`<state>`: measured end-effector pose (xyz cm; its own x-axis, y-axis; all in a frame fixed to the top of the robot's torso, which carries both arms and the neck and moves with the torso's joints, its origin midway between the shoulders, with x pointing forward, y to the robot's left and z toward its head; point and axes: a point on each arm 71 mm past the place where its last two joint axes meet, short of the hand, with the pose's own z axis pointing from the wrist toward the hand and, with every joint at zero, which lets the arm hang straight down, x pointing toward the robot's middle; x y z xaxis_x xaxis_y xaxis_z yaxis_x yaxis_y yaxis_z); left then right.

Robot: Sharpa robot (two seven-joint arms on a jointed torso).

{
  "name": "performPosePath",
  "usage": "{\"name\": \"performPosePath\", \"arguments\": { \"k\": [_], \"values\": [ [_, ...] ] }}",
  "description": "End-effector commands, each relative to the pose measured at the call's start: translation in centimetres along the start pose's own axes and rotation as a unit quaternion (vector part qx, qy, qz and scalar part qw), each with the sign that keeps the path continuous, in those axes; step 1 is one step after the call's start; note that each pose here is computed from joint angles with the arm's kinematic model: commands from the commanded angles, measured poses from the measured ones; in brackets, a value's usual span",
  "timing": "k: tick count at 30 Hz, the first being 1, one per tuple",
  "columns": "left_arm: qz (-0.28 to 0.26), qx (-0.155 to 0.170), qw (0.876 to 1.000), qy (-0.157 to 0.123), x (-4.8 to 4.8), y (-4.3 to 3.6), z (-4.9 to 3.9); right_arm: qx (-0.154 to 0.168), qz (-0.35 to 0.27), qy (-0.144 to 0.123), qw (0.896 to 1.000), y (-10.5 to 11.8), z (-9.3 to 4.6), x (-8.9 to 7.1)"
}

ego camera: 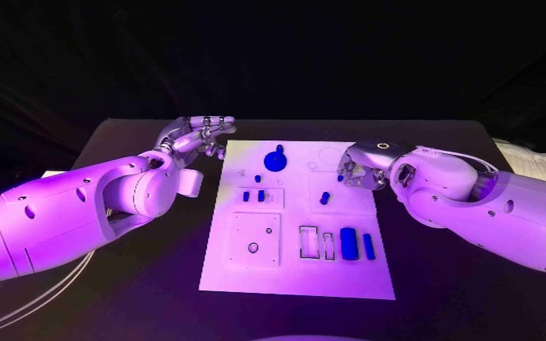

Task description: Assemble the parts on the task board

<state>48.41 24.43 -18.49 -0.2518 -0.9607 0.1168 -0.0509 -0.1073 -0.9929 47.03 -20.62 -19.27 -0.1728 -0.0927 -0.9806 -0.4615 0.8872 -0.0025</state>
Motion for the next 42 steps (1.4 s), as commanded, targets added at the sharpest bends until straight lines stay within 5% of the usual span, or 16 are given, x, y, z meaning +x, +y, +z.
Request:
{"name": "performPosePath", "arguments": {
  "k": [1,24,42],
  "values": [
    [-0.048,0.008,0.999,-0.011,-0.03,-0.12,-0.08,-0.001,-0.026,0.019,0.999,0.3,0.2,0.4],
    [-0.055,-0.004,0.998,-0.003,0.25,0.06,-0.11,-0.014,-0.030,0.043,0.999,1.4,1.0,1.3],
    [-0.054,-0.008,0.998,-0.005,0.13,0.13,-0.14,-0.014,-0.025,-0.017,0.999,2.1,0.5,0.3]
  ]
}}
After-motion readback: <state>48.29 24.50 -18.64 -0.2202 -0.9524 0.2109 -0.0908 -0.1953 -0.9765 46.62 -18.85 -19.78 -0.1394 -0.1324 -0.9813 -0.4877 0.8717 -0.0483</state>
